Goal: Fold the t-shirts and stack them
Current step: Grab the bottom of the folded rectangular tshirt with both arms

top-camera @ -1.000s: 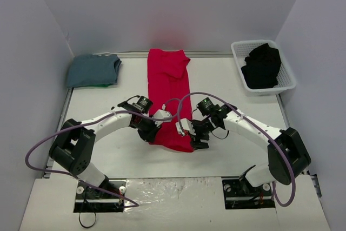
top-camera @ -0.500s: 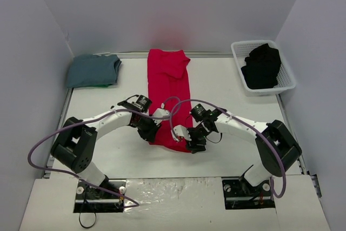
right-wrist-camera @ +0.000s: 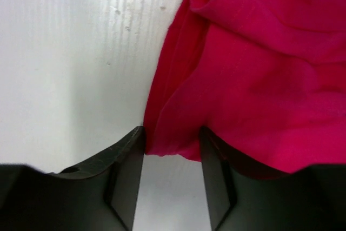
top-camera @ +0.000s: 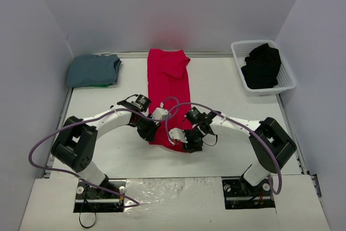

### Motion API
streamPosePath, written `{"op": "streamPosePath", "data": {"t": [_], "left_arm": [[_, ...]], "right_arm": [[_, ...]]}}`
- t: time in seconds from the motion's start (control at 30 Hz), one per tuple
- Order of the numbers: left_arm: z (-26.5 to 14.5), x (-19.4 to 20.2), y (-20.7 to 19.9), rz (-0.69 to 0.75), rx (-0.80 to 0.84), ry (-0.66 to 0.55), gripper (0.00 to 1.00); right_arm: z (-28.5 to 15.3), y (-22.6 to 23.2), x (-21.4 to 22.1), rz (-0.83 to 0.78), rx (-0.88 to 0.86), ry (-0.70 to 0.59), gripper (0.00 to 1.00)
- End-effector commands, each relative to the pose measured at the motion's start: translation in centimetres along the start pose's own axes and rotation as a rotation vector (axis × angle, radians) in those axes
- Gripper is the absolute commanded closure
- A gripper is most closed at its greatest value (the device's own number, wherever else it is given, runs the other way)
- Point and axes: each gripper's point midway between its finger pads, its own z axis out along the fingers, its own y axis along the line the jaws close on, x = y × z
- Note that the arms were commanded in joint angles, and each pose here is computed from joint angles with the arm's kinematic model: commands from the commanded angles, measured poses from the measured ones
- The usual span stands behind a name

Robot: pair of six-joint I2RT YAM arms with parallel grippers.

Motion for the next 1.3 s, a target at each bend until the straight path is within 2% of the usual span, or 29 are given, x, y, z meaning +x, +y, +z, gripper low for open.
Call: {"op": "streamPosePath", "data": {"t": [0.0, 0.13, 0.23, 0.4, 0.6, 0.73, 0.97, 1.27], "left_arm": [[-0.8, -1.7, 0.0, 0.009, 0.016, -0.044, 0.98], [-0.8, -1.7, 0.0, 0.005, 0.019, -0.045, 0.98], [-0.9, -1.8, 0.1, 0.005, 0.019, -0.051, 0.98], [-1.3, -1.7, 0.0, 0.018, 0.012, -0.056, 0.98], [-2.5, -2.0, -0.4, 0.051, -0.007, -0.090, 0.98], [-3.6, -2.2, -0.9, 0.090, -0.012, -0.118, 0.98], [-5.1, -2.6, -4.1, 0.206, 0.104, -0.190, 0.98], [-6.5, -1.5, -6.9, 0.343, 0.270, -0.125, 0.97]], "right_arm": [[1.1, 1.2, 2.2, 0.047, -0.020, 0.094, 0.61], [1.2, 0.9, 2.6, 0.072, -0.009, 0.122, 0.82], [1.1, 0.8, 3.0, 0.089, 0.003, 0.143, 0.90], [0.0, 0.8, 2.8, 0.091, 0.032, 0.151, 0.91], [-2.3, 0.6, 2.1, 0.114, 0.061, 0.126, 1.00], [-3.7, 0.9, 2.5, 0.168, 0.070, 0.117, 1.00], [-5.7, 1.2, 1.2, 0.207, 0.082, 0.026, 1.00], [-8.0, 1.8, -1.0, 0.215, 0.022, -0.023, 1.00]]}}
